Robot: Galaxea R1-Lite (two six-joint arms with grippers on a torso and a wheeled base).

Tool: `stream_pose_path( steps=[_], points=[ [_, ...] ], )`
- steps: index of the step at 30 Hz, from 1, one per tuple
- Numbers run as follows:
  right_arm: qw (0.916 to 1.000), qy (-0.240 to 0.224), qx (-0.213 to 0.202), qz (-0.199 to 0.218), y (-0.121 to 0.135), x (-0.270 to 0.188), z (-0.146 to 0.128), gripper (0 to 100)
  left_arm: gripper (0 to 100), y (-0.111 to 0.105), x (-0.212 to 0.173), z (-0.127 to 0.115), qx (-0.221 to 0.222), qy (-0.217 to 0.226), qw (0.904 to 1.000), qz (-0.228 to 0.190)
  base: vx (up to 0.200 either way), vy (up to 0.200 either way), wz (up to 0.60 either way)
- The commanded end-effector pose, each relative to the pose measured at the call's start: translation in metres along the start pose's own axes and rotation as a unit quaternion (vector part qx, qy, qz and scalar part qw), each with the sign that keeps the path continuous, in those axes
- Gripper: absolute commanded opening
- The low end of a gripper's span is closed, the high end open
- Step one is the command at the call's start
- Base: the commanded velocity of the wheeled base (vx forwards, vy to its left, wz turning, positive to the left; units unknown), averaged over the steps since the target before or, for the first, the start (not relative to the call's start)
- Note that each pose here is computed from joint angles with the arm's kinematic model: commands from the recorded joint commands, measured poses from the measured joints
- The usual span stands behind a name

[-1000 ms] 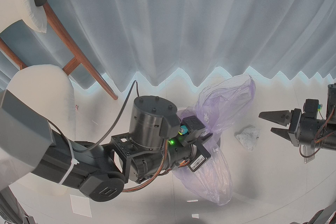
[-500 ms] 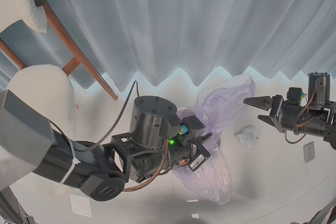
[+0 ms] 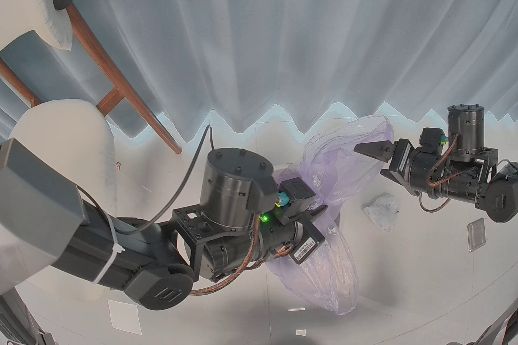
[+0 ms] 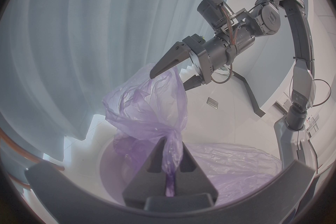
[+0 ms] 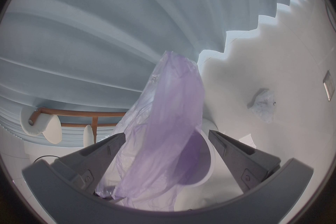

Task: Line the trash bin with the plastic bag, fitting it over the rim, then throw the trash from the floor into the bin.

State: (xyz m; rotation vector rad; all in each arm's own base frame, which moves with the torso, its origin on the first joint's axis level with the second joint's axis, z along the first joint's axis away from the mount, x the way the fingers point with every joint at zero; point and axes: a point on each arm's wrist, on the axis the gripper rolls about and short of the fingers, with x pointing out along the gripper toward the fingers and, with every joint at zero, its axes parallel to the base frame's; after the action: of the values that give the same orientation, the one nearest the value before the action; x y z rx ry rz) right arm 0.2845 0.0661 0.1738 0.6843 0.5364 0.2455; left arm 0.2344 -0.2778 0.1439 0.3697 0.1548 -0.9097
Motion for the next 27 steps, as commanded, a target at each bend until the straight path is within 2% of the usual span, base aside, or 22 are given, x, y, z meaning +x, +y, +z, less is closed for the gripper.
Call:
stream_pose_path(
  steps=[1, 2, 13, 22, 23, 27],
  points=[
    [1.0000, 0.006, 0.000, -0.005, -0.0028, 0.0093, -0.0038, 100, 0, 0.0001, 0.0005, -0.0007, -0.001, 0.001, 1.0000, 0.000, 0.000, 0.000, 0.00],
    [1.0000, 0.002, 0.000, -0.008, -0.0039, 0.0126, -0.0038, 0, 0, 0.0001, 0.0005, -0.0007, -0.001, 0.001, 1.0000, 0.000, 0.000, 0.000, 0.00],
    [1.0000, 0.001, -0.001, 0.000, 0.0006, 0.0139, -0.0053, 0, 0, -0.0016, 0.0024, -0.0027, 0.000, 0.004, 1.0000, -0.004, 0.000, 0.000, 0.00],
    [0.9997, -0.013, -0.018, 0.007, -0.0003, 0.0123, -0.0025, 0, 0, -0.0050, 0.0036, -0.0063, 0.002, 0.007, 0.9999, -0.012, 0.000, 0.000, 0.00],
    [0.9996, -0.017, -0.019, 0.010, 0.0002, 0.0118, -0.0021, 0, 100, -0.0048, 0.0041, -0.0056, 0.001, 0.004, 0.9999, -0.011, 0.000, 0.000, 0.00],
    [0.9995, -0.021, -0.020, 0.014, 0.0010, 0.0114, -0.0019, 0, 100, -0.0043, 0.0045, -0.0023, -0.003, -0.006, 1.0000, -0.004, 0.000, 0.000, 0.00]
  ],
)
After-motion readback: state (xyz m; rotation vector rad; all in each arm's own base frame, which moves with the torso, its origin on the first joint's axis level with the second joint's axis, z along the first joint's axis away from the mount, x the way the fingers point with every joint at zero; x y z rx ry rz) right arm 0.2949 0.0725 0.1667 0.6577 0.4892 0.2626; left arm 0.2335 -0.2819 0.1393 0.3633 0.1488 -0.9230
